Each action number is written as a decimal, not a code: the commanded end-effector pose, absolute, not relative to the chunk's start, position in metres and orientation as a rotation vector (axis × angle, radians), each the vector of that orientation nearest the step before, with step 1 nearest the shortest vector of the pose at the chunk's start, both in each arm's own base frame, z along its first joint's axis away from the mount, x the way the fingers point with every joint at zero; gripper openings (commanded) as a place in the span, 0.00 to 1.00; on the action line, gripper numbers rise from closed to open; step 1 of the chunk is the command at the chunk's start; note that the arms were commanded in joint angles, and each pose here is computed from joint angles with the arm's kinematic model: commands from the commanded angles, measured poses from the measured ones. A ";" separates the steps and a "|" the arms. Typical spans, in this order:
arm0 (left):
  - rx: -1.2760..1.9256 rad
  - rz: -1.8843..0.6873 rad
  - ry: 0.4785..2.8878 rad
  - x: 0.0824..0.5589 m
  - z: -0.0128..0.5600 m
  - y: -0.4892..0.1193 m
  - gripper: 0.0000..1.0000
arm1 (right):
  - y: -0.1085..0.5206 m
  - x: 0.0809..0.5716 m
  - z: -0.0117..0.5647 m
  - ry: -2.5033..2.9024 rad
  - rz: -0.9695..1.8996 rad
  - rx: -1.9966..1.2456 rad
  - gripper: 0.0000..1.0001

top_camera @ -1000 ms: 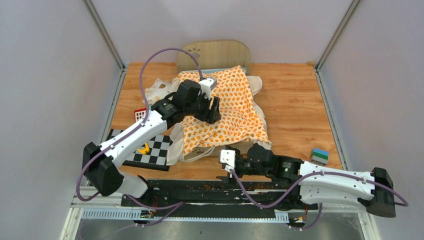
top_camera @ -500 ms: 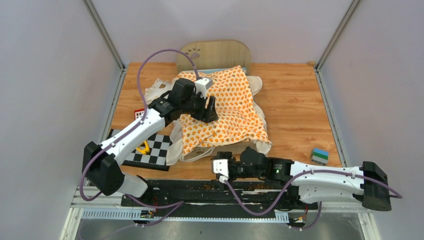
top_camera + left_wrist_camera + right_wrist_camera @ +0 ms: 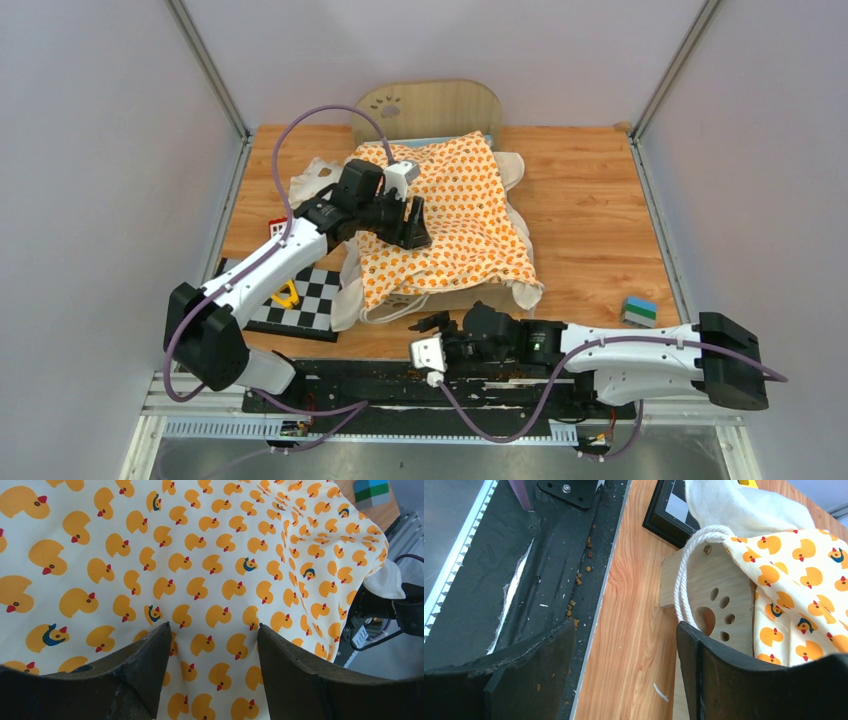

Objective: Set up the pet bed
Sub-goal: Adjust the mattress on the bed frame.

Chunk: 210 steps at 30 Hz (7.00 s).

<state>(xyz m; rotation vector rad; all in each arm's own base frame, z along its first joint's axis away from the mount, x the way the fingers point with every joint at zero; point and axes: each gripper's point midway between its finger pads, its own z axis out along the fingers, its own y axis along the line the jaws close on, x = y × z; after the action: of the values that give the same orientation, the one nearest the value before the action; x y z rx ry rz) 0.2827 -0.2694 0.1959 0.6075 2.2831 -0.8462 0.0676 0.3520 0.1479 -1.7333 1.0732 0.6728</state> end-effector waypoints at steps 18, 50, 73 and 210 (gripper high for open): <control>0.661 -0.905 2.242 0.281 0.202 -0.265 0.70 | 0.414 0.093 0.158 0.907 0.575 -1.742 0.71; 0.620 -0.844 2.423 0.297 0.145 -0.266 0.56 | 0.422 0.104 0.062 1.213 0.769 -1.803 0.57; 0.540 -0.825 2.549 0.309 0.095 -0.266 0.27 | 0.393 -0.031 0.068 1.196 1.033 -1.942 0.52; -0.010 -0.188 2.134 0.350 0.312 -0.124 1.00 | 0.187 0.372 0.270 2.179 0.464 -0.262 1.00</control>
<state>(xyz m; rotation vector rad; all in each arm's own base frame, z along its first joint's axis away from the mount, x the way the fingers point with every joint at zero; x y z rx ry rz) 0.3226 -0.1196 0.2955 0.0450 2.2042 -0.1290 0.3480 0.1689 0.2395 -0.1966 2.2893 0.3539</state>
